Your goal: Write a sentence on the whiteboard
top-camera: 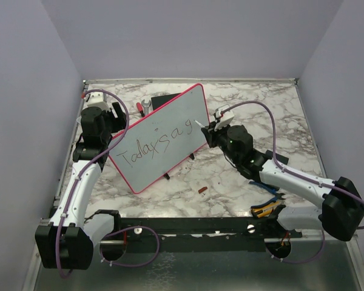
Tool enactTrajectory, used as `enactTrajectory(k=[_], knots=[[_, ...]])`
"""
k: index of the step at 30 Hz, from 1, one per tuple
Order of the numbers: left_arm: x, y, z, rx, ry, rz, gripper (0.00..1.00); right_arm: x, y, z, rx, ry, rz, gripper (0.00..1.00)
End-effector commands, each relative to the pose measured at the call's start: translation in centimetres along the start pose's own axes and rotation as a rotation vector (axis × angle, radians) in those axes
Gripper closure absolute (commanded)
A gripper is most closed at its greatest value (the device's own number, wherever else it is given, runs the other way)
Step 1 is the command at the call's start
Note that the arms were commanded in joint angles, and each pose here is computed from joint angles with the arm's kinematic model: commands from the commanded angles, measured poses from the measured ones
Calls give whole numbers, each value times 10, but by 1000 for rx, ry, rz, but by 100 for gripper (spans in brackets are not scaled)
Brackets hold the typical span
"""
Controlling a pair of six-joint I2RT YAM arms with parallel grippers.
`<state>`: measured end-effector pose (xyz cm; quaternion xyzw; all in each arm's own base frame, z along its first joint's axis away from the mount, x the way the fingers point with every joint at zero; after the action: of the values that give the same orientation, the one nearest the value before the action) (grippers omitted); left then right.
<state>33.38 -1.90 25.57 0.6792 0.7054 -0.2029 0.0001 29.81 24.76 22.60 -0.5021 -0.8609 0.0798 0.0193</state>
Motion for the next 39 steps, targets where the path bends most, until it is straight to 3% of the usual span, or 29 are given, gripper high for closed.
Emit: enactTrajectory(k=[1, 14, 31, 39], knots=[[-2, -4, 9, 26, 5, 16, 26, -5, 10, -21, -58, -2, 12, 99], [-2, -4, 10, 30, 6, 19, 26, -7, 22, -16, -52, -12, 2, 99], [-3, -3, 10, 31, 2, 23, 26, -7, 13, 27, 58, 17, 6, 99], [-3, -3, 10, 32, 2, 23, 26, -9, 9, 8, 12, 13, 4, 100]])
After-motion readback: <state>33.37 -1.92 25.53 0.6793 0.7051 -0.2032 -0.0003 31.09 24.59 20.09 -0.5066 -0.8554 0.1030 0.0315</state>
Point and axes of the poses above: each gripper's point midway between its finger pads, its own y axis out along the fingers, its own x axis along the line the jaws close on, z = x × y, the point moved 3 cm from there along -y, back along the fingers, and after that the axes turned 5 degrees about -y, right-handed, at the moved point
